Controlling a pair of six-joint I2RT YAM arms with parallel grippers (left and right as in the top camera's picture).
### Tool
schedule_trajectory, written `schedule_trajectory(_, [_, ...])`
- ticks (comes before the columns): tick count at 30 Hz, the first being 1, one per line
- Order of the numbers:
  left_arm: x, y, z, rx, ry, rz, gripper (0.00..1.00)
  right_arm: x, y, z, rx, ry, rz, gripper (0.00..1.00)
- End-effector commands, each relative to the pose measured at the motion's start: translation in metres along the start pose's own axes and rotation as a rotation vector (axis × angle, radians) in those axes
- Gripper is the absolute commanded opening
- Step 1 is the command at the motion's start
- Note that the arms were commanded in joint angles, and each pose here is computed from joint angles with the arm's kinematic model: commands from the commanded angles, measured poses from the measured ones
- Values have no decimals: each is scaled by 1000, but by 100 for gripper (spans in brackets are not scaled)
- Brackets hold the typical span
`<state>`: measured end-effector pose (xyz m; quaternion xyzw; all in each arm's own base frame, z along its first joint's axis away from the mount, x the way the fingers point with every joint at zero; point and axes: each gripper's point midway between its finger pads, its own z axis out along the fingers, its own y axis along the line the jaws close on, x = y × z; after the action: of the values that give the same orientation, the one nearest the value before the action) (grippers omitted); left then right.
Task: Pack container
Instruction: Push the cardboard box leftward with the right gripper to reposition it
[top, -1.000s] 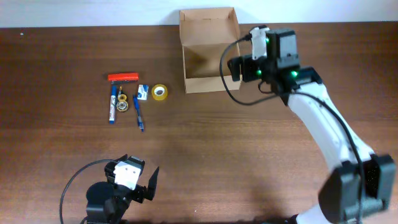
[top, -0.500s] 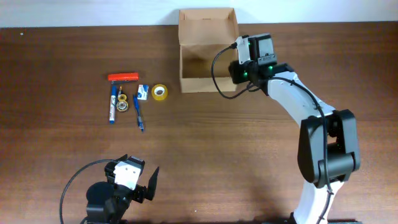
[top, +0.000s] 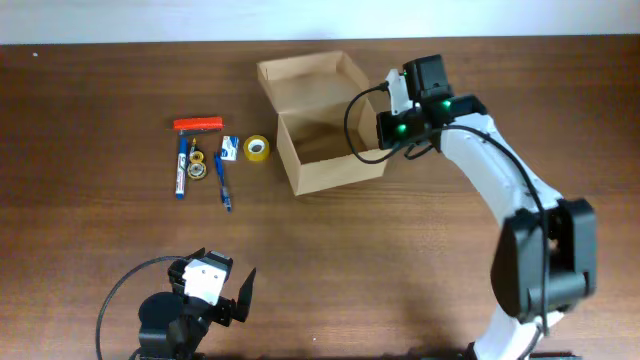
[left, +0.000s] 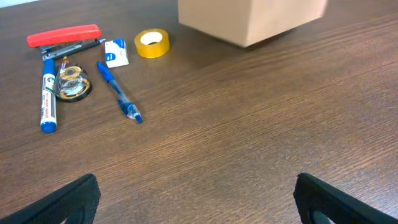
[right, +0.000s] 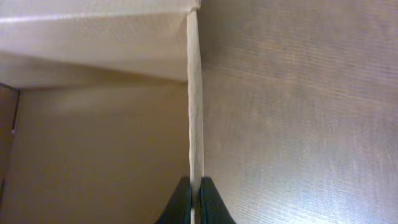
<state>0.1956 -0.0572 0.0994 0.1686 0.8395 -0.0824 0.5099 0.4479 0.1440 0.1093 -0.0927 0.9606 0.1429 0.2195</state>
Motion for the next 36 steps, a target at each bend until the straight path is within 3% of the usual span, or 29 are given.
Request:
schedule_trajectory(1, [0,0,0,-4,-4,-6,99,-18,14,-57,36,-107,55,4])
schedule_trajectory(7, [0,0,0,-4,-4,-6,99,7,38,-111,157,-113,62,4])
schedule_trajectory(11, [0,0,0,-4,-4,-6,99,31,56,-120,208,-78,114,4])
schedule_trajectory(15, [0,0,0,-4,-4,-6,99,63,61,-111,321,-24,122,4])
schedule_trajectory(22, [0,0,0,-4,-4,-6,99,90,70,-91,321,35,80,4])
schedule_trajectory(32, [0,0,0,-4,-4,-6,99,107,63,-60,308,43,69,4])
schedule_trajectory(36, [0,0,0,-4,-4,-6,99,97,59,-57,325,-10,75,4])
